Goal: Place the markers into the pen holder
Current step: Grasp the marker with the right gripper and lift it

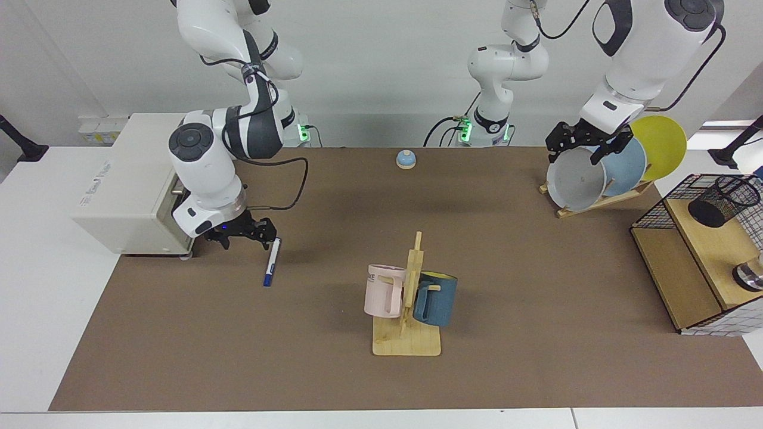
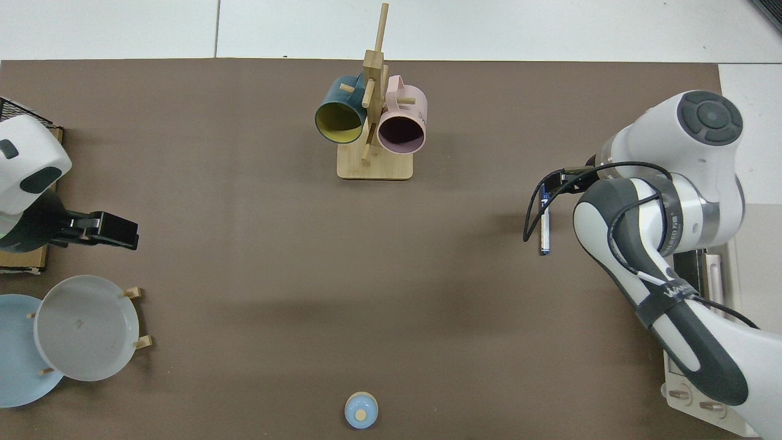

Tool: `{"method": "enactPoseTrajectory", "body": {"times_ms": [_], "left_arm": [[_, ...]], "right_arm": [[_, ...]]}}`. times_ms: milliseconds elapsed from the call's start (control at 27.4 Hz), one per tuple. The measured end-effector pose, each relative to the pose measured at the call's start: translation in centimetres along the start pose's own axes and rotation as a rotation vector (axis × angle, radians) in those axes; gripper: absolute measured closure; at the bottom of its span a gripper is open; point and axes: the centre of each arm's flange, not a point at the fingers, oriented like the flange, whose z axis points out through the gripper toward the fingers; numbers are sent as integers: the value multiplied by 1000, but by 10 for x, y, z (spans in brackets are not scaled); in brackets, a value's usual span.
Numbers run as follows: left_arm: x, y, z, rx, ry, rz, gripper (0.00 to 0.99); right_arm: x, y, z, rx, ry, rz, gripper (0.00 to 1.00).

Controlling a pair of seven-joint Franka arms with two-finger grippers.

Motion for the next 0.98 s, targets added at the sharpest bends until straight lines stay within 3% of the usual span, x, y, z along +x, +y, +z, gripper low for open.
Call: {"method": "enactPoseTrajectory", "body": {"times_ms": [292,583,693,729,984], "left_arm": [[0,0,3,0,-6,0,0],[0,0,5,0,-10,0,0],[0,0,5,0,-10,0,0],[0,0,5,0,-10,0,0],[0,0,5,0,-10,0,0]], "right_arm": [[-7,-3,55,11,-5,24,13],[-4,-5,76,19,-2,60,57],[-3,-7,77,21,4,71,163],[-3,-8,77,22,5,73,273],[-3,-11,82,22,4,71,335]]}}
